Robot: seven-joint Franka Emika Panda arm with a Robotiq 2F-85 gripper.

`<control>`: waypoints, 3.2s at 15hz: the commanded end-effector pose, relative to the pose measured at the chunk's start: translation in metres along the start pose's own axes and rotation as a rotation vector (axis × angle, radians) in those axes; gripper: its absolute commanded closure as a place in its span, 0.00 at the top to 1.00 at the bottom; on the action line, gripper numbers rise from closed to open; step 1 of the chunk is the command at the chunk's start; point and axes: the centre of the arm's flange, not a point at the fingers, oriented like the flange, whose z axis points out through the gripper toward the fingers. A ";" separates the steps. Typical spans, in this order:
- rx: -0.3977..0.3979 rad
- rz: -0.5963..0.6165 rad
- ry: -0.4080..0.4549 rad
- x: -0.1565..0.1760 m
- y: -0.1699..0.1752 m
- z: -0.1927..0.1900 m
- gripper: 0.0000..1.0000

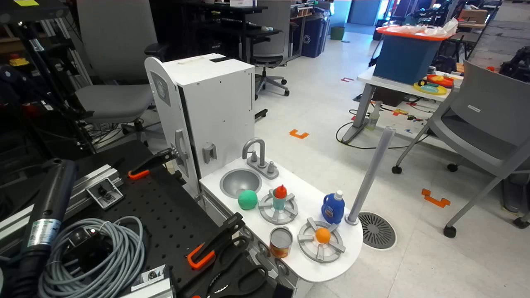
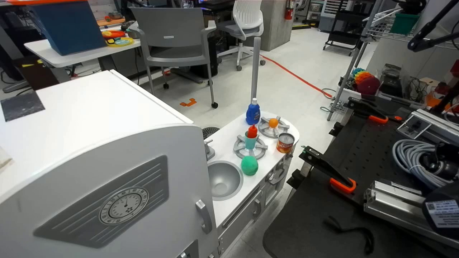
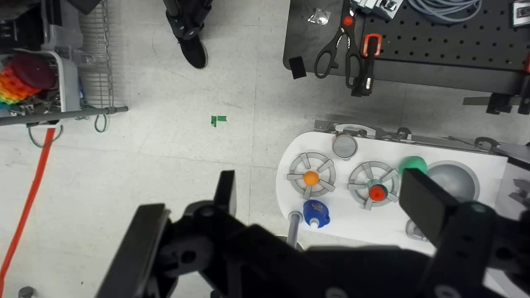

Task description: Remove the red sauce bottle from the cup.

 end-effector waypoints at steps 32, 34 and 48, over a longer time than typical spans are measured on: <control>0.048 0.042 -0.104 0.236 -0.149 0.403 1.00; 0.030 0.025 -0.097 0.237 -0.165 0.413 1.00; 0.166 -0.076 -0.079 0.252 -0.243 0.454 1.00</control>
